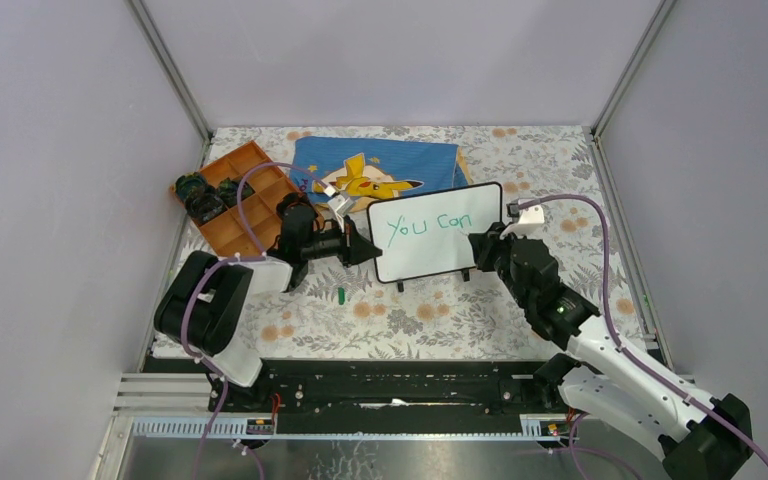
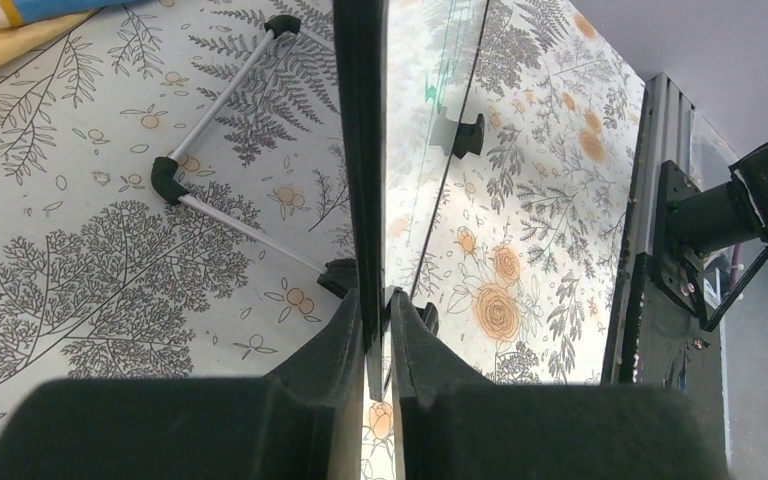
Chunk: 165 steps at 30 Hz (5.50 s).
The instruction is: Write a sentence on the whiteboard
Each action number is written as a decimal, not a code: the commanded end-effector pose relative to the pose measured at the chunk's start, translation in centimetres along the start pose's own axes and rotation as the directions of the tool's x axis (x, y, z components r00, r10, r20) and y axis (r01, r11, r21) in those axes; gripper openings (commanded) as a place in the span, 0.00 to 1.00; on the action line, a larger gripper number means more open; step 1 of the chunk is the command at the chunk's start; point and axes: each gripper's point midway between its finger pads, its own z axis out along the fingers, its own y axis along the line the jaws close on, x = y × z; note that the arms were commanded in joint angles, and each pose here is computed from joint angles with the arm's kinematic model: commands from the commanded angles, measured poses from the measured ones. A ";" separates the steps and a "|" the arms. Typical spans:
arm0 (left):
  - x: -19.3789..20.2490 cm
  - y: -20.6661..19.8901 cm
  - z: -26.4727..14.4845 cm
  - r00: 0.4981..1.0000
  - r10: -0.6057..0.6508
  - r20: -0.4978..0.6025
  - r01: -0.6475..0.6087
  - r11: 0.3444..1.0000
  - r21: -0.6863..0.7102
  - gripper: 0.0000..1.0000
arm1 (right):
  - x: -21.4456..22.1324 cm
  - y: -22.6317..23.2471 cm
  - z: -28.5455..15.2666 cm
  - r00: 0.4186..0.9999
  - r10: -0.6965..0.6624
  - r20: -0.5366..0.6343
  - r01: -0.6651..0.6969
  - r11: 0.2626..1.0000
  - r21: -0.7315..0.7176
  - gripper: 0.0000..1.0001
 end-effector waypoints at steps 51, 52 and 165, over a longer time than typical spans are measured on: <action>-1.5 0.2 -3.0 0.983 -0.099 0.154 0.111 0.991 -0.077 0.69 | 2.2 9.8 0.5 0.984 -0.119 0.129 0.144 0.968 -0.205 0.00; -1.4 0.1 -3.0 0.983 -0.101 0.151 0.112 0.991 -0.070 0.69 | 2.3 9.9 0.5 0.983 -0.125 0.131 0.150 0.969 -0.198 0.00; 0.2 0.1 -2.1 0.997 -0.049 0.056 0.053 0.995 -0.083 0.64 | 8.8 11.6 4.4 0.984 -0.177 0.017 0.177 0.984 -0.024 0.00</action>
